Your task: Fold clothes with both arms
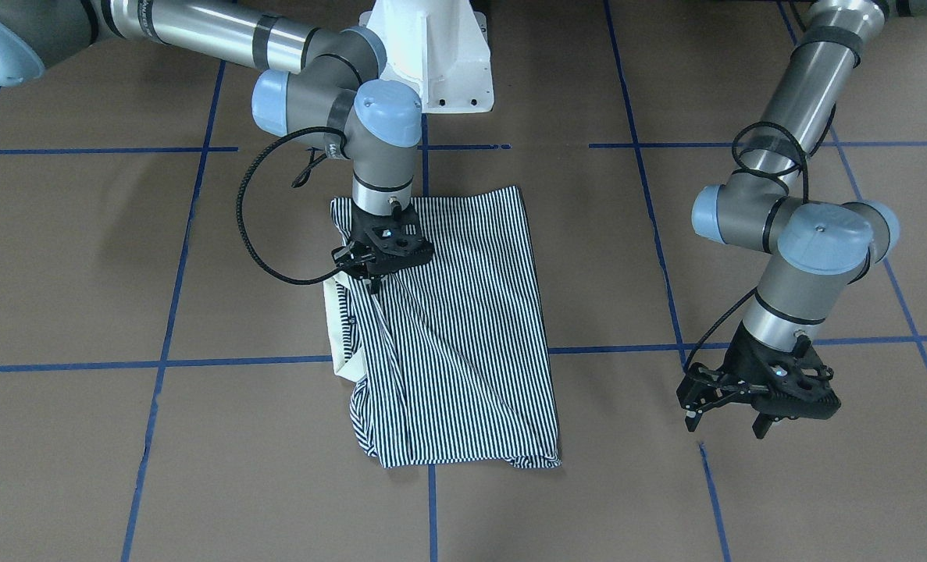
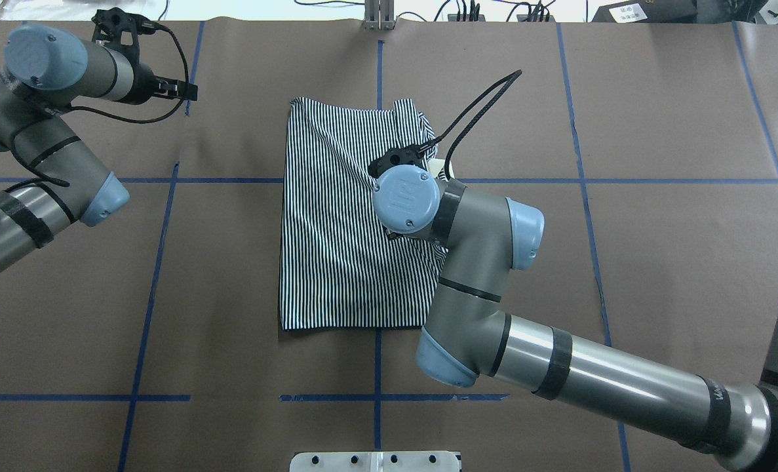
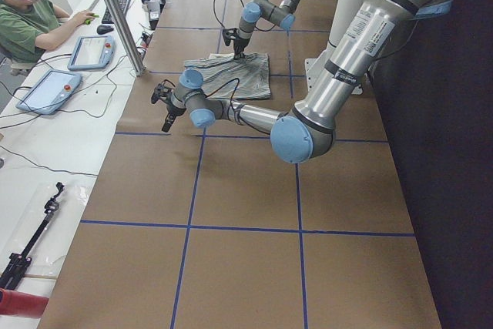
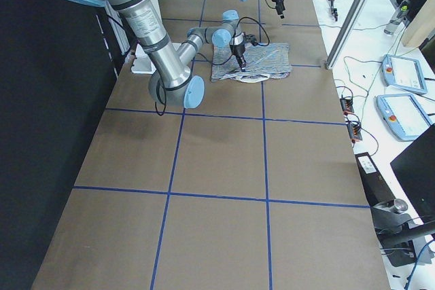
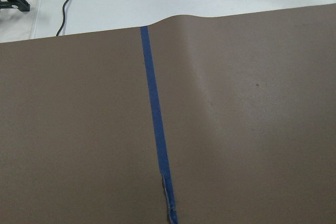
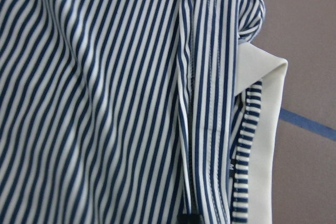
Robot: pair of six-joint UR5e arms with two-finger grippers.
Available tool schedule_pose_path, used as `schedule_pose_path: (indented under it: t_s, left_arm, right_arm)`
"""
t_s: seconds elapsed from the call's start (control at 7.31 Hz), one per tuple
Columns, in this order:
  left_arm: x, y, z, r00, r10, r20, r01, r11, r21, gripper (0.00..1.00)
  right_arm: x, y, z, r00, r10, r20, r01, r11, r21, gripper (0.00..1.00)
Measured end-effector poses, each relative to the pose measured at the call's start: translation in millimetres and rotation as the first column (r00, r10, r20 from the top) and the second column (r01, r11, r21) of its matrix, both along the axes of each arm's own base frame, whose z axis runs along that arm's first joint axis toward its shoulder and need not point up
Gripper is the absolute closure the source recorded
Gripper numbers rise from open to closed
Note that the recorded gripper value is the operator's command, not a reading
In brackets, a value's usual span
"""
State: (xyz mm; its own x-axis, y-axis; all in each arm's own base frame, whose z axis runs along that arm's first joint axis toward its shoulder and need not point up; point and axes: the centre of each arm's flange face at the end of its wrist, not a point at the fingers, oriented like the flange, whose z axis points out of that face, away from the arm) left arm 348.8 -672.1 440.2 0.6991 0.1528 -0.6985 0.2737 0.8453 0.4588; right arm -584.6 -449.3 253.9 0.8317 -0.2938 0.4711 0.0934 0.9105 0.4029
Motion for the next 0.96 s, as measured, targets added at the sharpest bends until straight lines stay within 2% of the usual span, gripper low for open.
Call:
schedule_pose_path:
  t_s: [0.27, 0.41, 0.55, 0.82, 0.96]
  left_arm:
    - [0.6, 0.4, 0.7, 1.000, 0.001, 0.001, -0.001, 1.000, -0.001, 0.00]
    - [1.0, 0.6, 0.9, 1.000, 0.002, 0.001, -0.002, 1.000, -0.001, 0.00]
    - [1.8, 1.1, 0.9, 1.000, 0.003, 0.001, -0.003, 1.000, -0.001, 0.00]
    - [2.5, 1.5, 0.5, 1.000, 0.003, 0.000, -0.003, 1.000, -0.001, 0.00]
    - [2.7, 1.6, 0.7, 1.000, 0.003, 0.000, -0.003, 1.000, -0.002, 0.00]
  right_arm:
    - [19.4, 8.7, 16.0, 1.000, 0.000, -0.001, 0.000, 1.000, 0.001, 1.00]
    - [22.3, 9.6, 20.7, 1.000, 0.001, -0.006, -0.001, 1.000, 0.000, 0.18]
    - [23.9, 8.8, 25.1, 1.000, 0.004, -0.013, -0.004, 1.000, 0.000, 0.00]
    - [30.7, -1.7, 23.0, 1.000, 0.019, -0.013, -0.018, 1.000, 0.008, 0.00]
    - [37.7, -17.1, 14.6, 0.999, 0.034, -0.008, -0.034, 0.999, 0.017, 0.00]
